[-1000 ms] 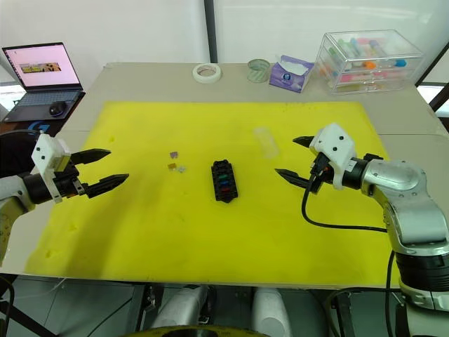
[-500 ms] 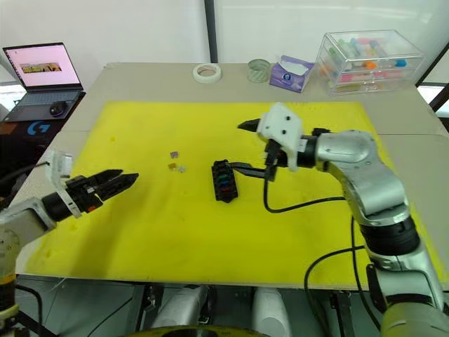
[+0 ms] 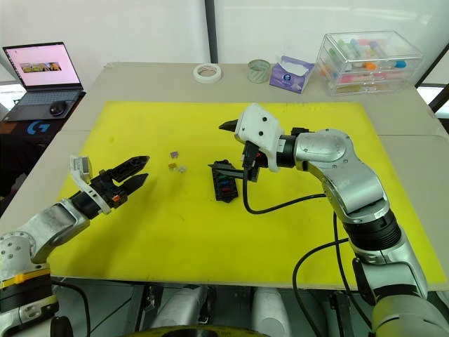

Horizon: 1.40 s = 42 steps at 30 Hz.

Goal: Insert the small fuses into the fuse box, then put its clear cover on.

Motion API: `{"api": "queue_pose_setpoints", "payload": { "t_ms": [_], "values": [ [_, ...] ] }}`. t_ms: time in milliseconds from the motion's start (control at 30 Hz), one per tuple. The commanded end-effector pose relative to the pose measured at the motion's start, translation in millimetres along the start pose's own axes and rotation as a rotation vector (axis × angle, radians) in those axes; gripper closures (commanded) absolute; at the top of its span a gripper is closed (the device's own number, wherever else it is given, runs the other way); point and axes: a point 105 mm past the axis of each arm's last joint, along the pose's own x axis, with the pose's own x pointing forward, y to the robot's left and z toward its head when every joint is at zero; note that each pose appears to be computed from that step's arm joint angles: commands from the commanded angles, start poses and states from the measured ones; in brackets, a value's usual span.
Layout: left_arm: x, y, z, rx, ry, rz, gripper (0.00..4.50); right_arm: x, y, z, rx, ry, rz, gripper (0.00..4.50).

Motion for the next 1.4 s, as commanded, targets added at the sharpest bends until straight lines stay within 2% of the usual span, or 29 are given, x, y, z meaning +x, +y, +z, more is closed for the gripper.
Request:
{"api": "queue_pose_setpoints", "payload": {
  "t_ms": [33,200,333,667,1033,1400],
  "values": [
    [6,-14,8,-0.063,-0.008,-0.062,0.0,-4,-4,13,-0.039,-0.034,-0.021,0.03],
    [11,-2,11,-0.204,0.013,-0.061,0.0,-3,-5,16,-0.034,-0.042,-0.029,0.03],
    [10,8,8,-0.166,0.074,0.003,0.0,-3,-4,17,-0.027,-0.047,-0.03,0.03],
    [25,11,3,-0.172,0.137,-0.01,0.0,1,1,21,-0.04,-0.034,-0.004,0.03],
    [46,16,10,-0.16,0.152,0.007,0.0,7,3,23,-0.039,-0.036,-0.007,0.03],
    [55,19,1,-0.171,0.212,0.015,0.0,6,5,23,-0.027,-0.03,-0.014,0.03]
  ]
}}
